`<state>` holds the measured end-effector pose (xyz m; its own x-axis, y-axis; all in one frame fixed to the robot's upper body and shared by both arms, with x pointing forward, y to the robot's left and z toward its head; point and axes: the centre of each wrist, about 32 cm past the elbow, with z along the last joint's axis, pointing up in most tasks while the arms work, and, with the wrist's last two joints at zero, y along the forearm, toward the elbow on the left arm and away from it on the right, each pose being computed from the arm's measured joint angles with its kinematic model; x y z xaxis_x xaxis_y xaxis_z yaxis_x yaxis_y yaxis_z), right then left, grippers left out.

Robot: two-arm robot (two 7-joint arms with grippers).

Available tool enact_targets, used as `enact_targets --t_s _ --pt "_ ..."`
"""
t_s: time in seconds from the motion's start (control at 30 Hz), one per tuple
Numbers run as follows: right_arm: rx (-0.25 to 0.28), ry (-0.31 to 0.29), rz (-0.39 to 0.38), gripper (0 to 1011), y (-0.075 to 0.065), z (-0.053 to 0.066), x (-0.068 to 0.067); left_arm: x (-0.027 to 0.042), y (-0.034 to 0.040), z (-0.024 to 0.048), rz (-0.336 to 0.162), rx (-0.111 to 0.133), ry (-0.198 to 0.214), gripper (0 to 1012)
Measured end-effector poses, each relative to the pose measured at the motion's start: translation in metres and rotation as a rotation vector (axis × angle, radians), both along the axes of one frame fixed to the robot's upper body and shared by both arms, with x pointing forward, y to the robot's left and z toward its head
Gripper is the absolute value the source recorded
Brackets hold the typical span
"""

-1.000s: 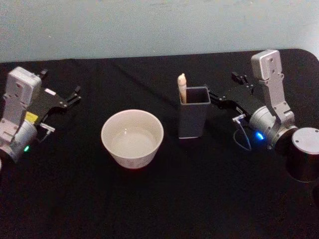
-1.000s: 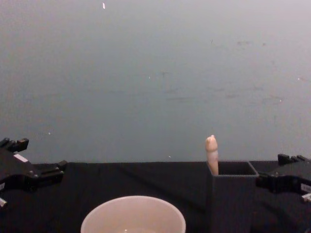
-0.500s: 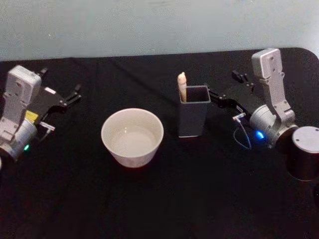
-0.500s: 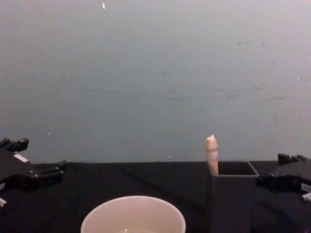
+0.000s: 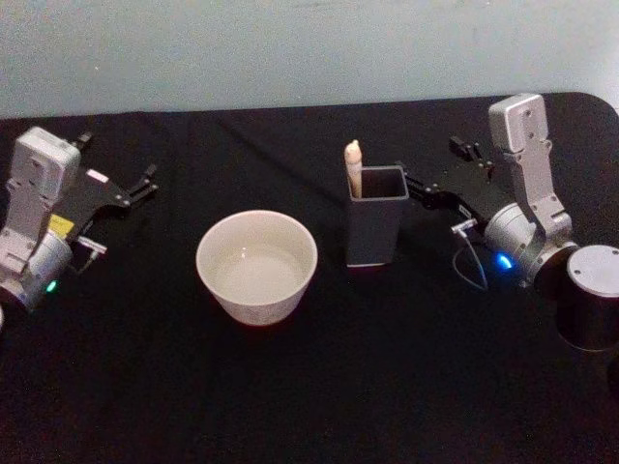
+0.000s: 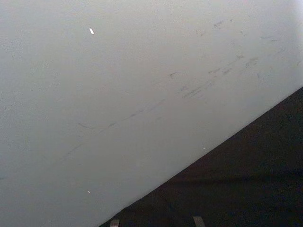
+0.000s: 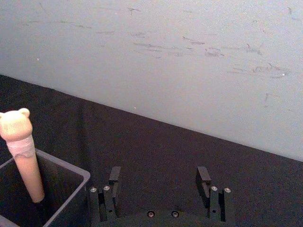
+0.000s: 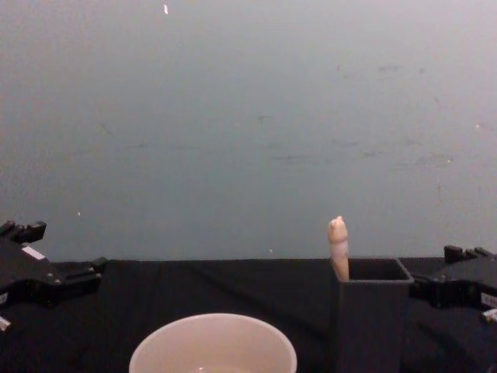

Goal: Pick up the stirring spoon with one hand, stir inside the cup, then place it back in its original position.

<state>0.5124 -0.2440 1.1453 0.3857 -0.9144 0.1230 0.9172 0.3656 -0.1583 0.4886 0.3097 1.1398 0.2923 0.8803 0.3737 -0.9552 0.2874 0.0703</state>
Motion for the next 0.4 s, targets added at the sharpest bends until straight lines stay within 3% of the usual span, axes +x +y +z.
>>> enact_targets --t_s 0.4 --pt "0.0 0.0 0.0 1002 0.0 0.0 0.0 0.0 0.0 0.0 0.0 0.0 0.0 1001"
